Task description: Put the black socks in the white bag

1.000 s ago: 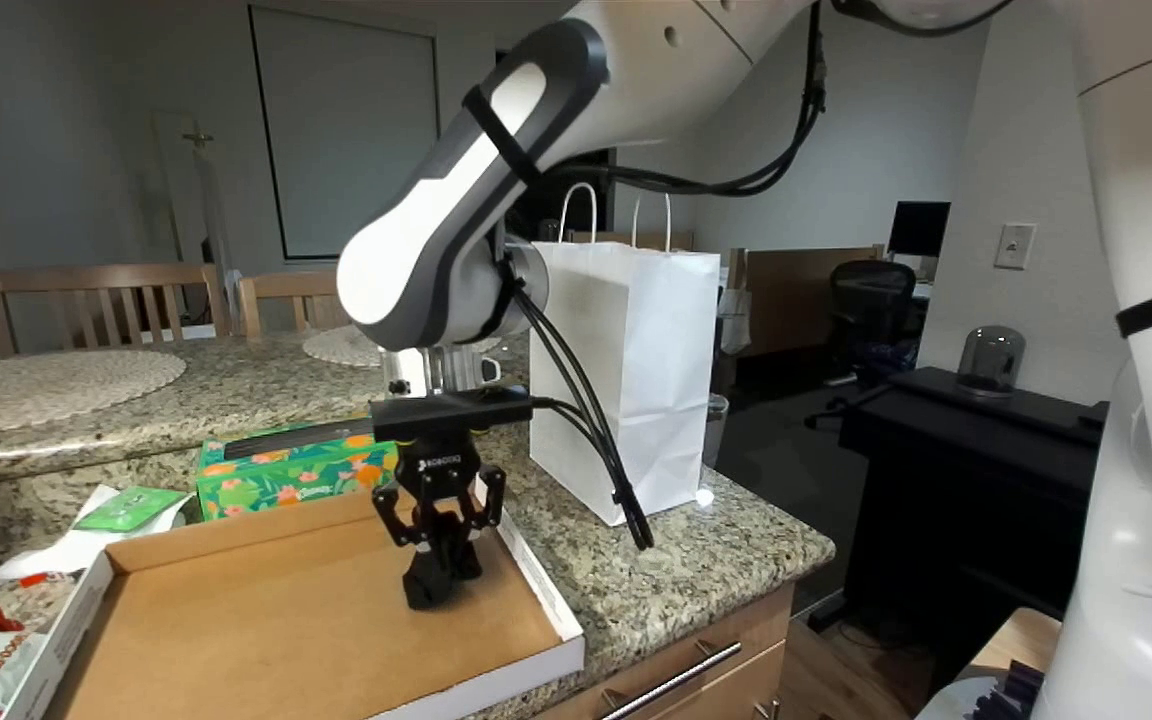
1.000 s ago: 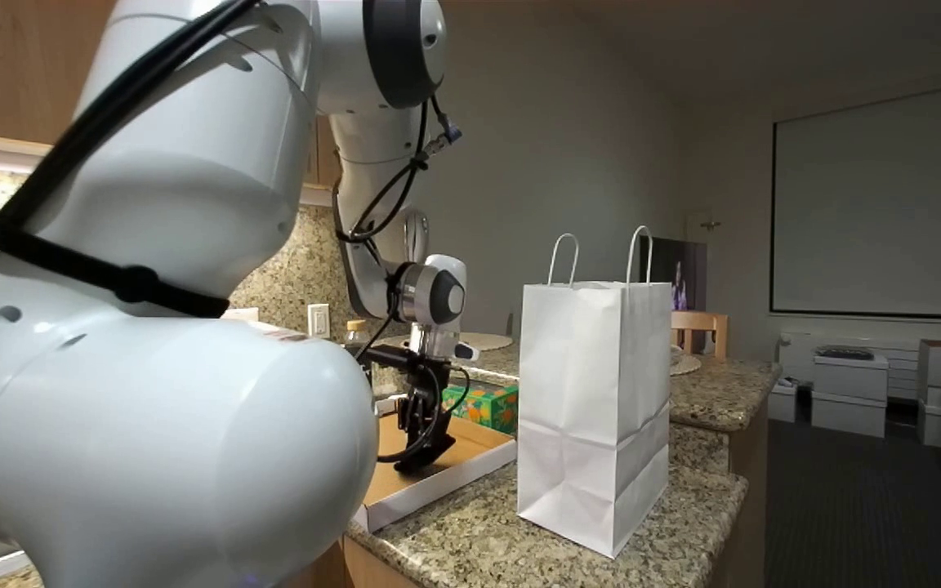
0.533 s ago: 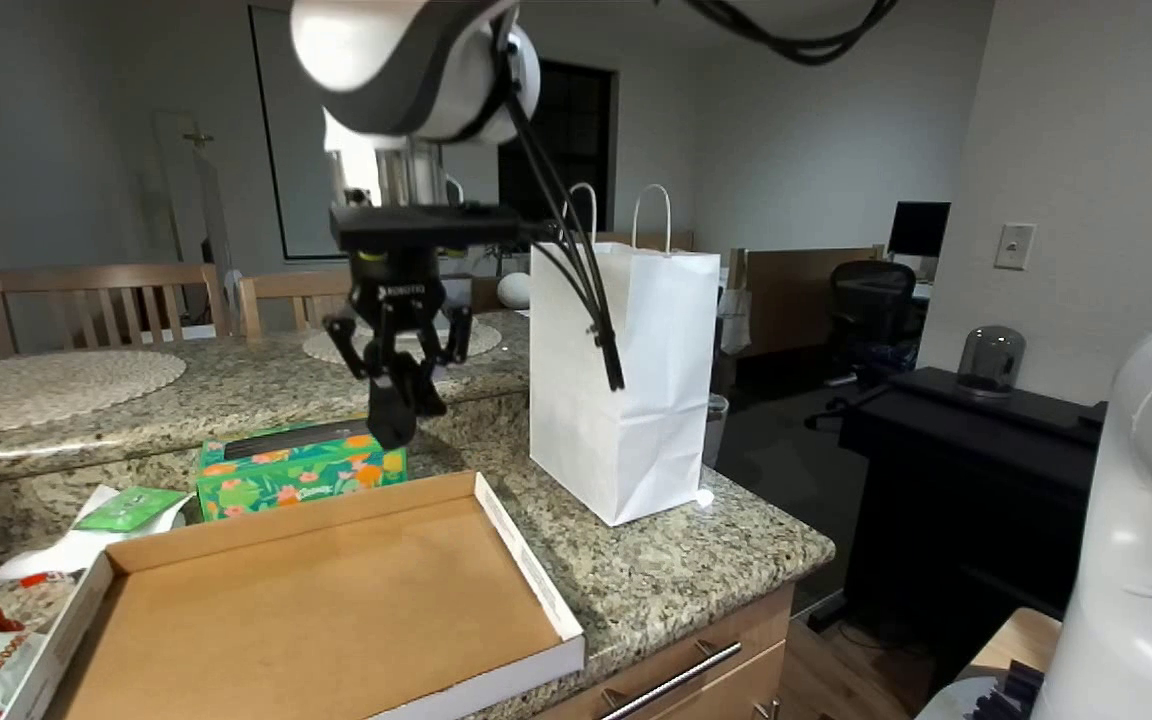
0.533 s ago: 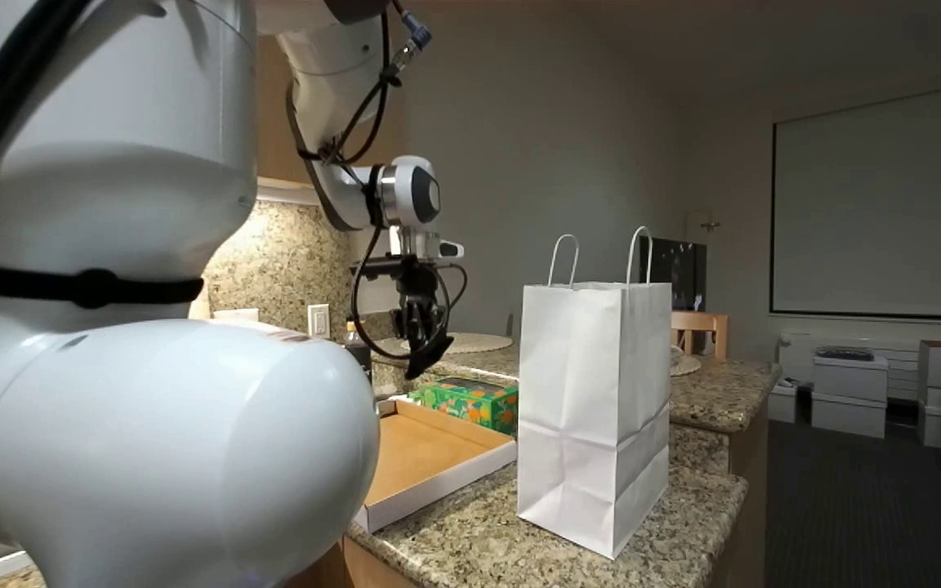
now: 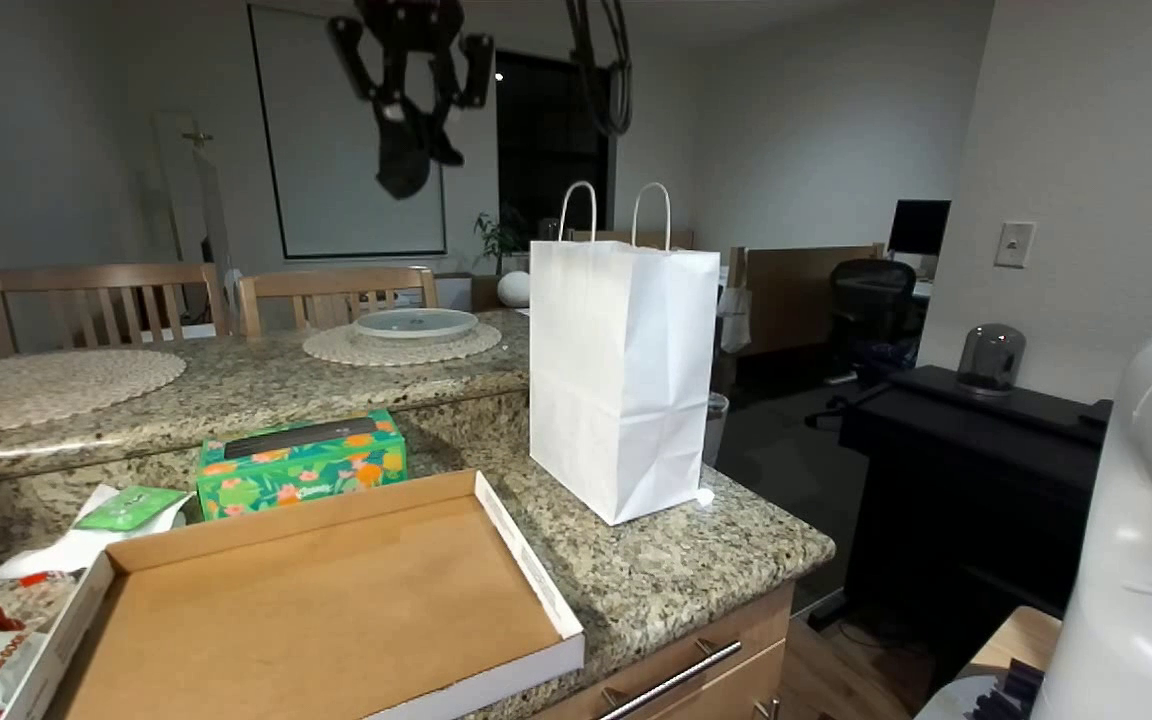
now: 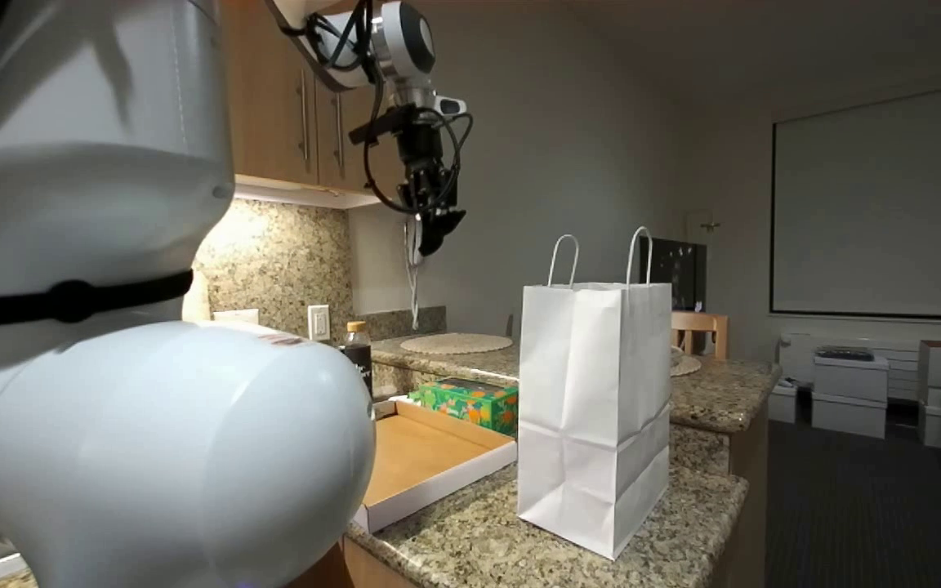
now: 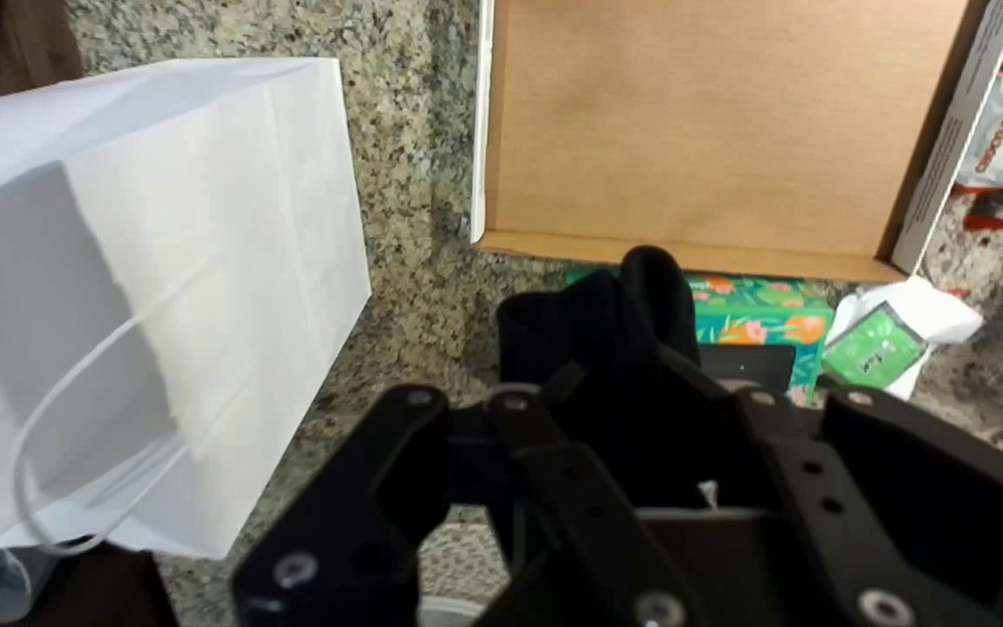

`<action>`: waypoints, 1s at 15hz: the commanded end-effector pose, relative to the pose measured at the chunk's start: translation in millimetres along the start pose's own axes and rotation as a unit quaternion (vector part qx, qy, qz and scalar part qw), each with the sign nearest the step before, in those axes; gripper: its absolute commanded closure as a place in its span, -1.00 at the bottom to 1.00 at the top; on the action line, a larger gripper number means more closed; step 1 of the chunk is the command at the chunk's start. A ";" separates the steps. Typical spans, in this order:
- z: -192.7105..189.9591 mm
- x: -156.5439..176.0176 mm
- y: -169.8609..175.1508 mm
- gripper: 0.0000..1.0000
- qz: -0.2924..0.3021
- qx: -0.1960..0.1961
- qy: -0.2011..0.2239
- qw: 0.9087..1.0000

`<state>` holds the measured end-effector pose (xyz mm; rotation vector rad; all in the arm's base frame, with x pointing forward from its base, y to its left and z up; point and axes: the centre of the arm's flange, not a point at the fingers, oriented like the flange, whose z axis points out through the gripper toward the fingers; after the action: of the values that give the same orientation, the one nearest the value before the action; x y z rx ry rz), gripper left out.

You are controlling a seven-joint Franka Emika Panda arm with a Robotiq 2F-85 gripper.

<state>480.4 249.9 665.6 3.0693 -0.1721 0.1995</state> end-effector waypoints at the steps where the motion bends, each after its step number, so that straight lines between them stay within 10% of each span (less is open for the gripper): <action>1: -68.9 33.9 66.0 0.80 0.035 0.010 0.014 0.999; 8: -79.5 43.6 240.3 0.80 0.082 0.033 0.025 0.996; 15: 70.6 47.4 248.2 0.80 0.005 0.009 -0.104 0.995</action>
<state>510.8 -12.0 673.6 3.1091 -0.3017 -0.0202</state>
